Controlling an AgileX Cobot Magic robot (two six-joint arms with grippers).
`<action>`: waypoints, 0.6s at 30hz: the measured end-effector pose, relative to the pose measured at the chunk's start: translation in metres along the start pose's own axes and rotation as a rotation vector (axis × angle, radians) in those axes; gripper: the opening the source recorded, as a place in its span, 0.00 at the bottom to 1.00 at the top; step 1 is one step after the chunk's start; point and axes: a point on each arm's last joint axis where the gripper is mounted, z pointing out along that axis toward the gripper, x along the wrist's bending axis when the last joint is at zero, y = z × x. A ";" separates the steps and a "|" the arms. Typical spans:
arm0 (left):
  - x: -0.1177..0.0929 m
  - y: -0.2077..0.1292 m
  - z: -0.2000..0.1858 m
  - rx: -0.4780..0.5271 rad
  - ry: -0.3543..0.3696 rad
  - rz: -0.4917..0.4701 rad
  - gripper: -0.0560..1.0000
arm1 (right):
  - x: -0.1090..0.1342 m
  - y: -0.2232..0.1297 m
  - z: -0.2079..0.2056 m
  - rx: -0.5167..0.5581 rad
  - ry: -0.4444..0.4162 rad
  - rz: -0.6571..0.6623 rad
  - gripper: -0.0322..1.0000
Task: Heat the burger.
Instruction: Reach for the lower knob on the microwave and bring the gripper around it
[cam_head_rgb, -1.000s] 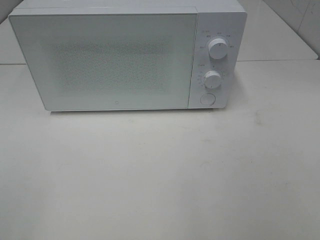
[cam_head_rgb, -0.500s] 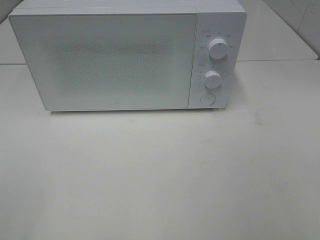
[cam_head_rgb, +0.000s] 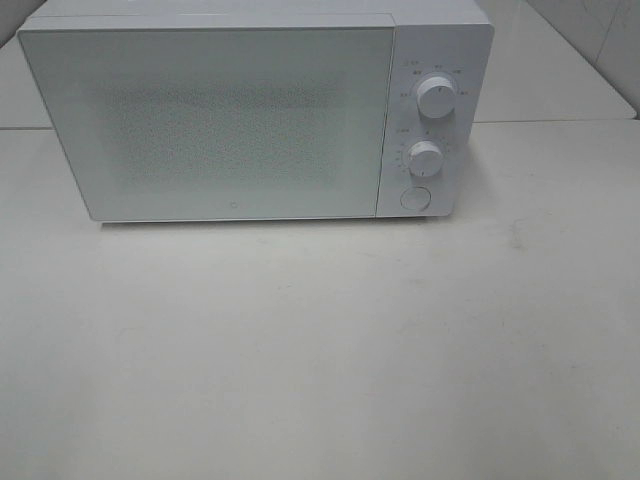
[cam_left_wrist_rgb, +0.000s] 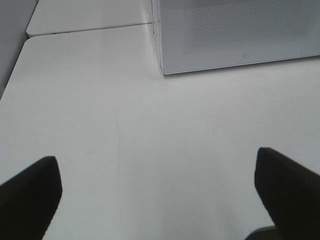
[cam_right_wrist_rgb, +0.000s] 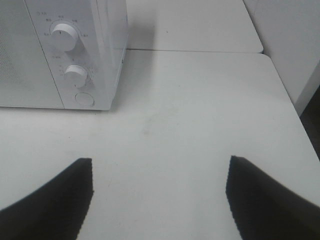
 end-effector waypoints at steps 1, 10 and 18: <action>0.000 0.000 0.000 0.000 0.000 0.000 0.97 | 0.000 0.000 0.000 0.000 0.000 0.000 0.75; 0.000 0.000 0.000 0.000 0.000 0.000 0.97 | 0.003 0.022 0.039 -0.021 0.011 -0.007 0.75; 0.000 0.000 0.000 0.000 0.000 0.000 0.97 | 0.005 0.031 0.067 -0.025 0.019 -0.011 0.75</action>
